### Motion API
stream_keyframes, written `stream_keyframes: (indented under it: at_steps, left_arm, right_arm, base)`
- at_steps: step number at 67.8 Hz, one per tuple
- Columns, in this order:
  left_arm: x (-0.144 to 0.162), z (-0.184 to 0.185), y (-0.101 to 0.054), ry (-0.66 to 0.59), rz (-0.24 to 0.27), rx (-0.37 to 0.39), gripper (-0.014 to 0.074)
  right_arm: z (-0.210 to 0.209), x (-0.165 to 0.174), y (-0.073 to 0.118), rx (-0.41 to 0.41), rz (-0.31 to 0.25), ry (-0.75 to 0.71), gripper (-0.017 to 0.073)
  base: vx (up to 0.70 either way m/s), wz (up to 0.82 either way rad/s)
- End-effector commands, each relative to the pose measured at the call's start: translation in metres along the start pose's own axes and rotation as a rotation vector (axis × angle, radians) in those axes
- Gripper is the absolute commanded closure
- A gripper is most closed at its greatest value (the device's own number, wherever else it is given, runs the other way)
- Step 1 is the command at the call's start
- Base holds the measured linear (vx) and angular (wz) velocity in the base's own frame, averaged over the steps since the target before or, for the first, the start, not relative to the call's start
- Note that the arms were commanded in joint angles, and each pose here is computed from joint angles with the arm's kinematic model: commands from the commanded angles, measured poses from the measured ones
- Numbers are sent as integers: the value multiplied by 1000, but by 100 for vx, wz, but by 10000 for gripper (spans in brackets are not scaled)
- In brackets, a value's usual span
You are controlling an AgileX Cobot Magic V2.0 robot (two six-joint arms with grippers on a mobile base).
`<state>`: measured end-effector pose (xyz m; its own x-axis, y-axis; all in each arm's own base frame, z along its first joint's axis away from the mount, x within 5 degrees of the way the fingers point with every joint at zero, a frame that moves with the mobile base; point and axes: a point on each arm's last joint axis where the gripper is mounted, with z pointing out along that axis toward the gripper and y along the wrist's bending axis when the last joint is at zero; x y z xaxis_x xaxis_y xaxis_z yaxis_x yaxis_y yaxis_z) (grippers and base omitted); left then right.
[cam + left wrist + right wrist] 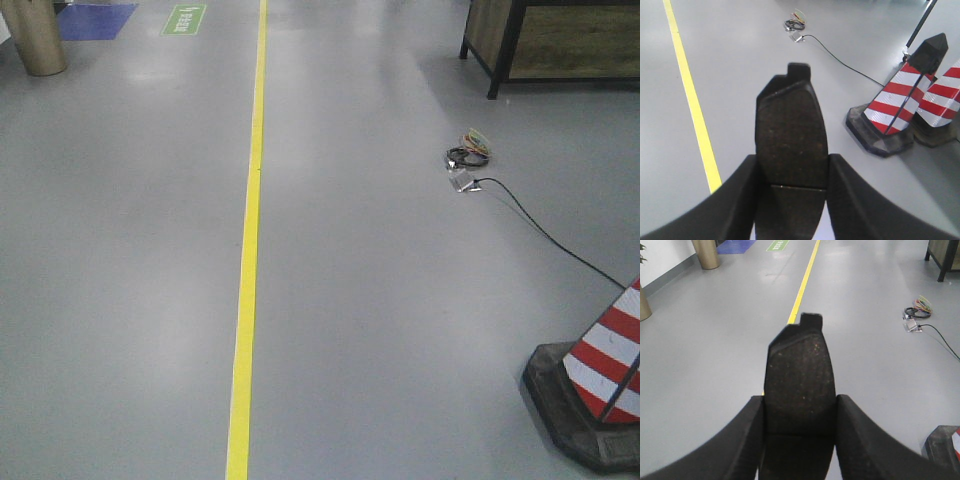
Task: Move and align brake pads A on conveyor
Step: 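Drive forward along the yellow floor line holding both pads, then turn past the striped cones and drive up to the conveyor belt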
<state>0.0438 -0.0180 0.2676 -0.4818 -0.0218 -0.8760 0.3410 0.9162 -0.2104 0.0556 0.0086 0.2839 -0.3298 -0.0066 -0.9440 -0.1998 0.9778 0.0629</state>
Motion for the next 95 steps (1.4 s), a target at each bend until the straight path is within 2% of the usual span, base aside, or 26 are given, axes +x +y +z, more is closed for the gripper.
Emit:
stream_keyframes:
  at_steps: [1, 36, 95]
  left_arm:
    - [-15, -5, -5, -106, -3, 39, 599]
    - [-15, -5, -5, -106, -3, 39, 599]
    - [-15, -5, -5, -107, -3, 39, 599]
  right_arm:
    - [-4, -17, 2, -16, -19, -119, 564]
    - [-4, -17, 2, -16, -19, -119, 564]
    - [-4, -17, 2, -16, -19, -119, 564]
  base:
    - [46, -8]
    - [37, -34]
    - [23, -81]
